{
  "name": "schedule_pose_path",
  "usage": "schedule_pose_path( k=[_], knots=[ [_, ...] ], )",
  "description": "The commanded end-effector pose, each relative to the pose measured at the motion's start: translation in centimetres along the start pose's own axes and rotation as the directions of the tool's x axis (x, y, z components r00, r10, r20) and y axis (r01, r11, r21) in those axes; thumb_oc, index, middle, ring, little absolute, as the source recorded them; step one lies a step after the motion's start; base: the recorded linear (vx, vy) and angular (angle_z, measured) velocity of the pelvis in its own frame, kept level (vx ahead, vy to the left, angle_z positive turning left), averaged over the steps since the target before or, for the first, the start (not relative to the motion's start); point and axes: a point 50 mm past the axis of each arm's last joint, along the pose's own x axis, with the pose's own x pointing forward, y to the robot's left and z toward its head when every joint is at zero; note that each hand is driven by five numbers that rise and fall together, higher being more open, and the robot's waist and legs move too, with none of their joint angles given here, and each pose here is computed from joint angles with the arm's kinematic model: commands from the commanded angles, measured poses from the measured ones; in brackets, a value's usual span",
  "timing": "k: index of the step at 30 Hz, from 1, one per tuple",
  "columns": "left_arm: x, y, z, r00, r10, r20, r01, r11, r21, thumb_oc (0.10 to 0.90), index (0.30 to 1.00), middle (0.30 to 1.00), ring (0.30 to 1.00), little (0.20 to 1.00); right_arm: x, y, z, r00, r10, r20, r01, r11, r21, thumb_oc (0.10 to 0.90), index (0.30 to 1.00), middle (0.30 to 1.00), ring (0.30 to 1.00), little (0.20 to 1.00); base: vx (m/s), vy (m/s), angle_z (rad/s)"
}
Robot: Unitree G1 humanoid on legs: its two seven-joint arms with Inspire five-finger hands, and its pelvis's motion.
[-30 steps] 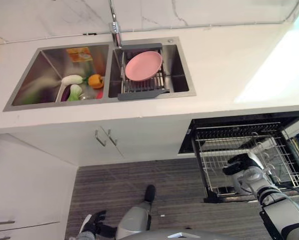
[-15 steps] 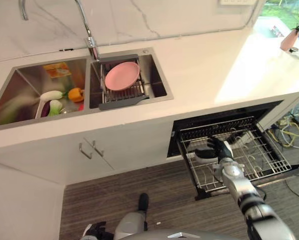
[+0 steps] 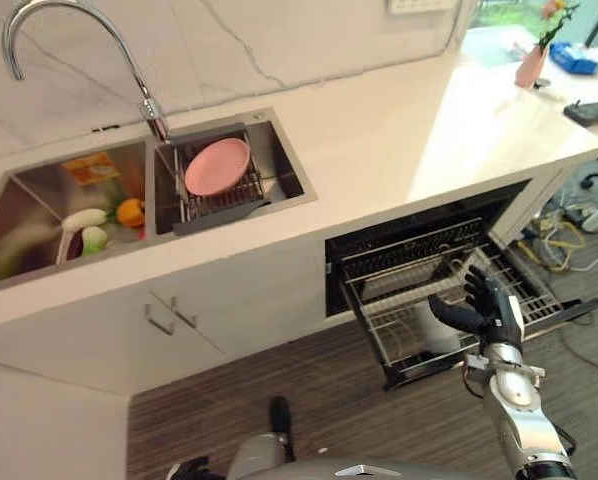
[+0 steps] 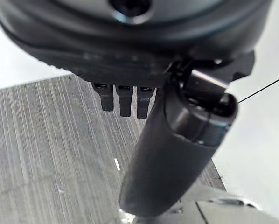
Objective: Place the dishes in the dishwasher.
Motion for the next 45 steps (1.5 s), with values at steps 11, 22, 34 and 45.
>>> schedule_pose_path(
  k=[11,22,34,45],
  knots=[
    [-0.1,-1.3,10.2,0.950,-0.101,0.294,-0.046,0.889,0.456,0.800,0.900,0.900,0.900,0.900,-0.3,3.0,9.5,0.896,0.109,0.430,-0.180,0.975,0.128,0.800,0.900,0.900,0.900,0.900,0.03,0.419,0.26],
    [0.5,-0.1,4.4,0.994,-0.015,0.108,-0.009,0.976,0.216,0.800,0.900,0.900,0.900,0.900,-3.2,3.1,12.2,0.779,0.193,0.597,-0.233,0.972,-0.011,0.800,0.900,0.900,0.900,0.900,0.06,-0.049,0.08],
    [0.1,-0.9,-0.5,0.996,0.013,-0.084,-0.004,0.995,0.104,0.800,0.900,0.900,0.900,0.900,-3.3,3.1,8.1,0.897,0.116,0.425,-0.156,0.986,0.061,0.800,0.900,0.900,0.900,0.900,0.04,-0.042,0.00],
    [0.2,-1.6,2.6,0.999,-0.012,0.052,0.003,0.983,0.181,0.800,0.900,0.900,0.900,0.900,-3.6,0.6,13.4,0.681,0.098,0.726,0.216,0.920,-0.327,0.800,0.900,0.900,0.900,0.900,0.01,0.016,-0.04]
  ],
)
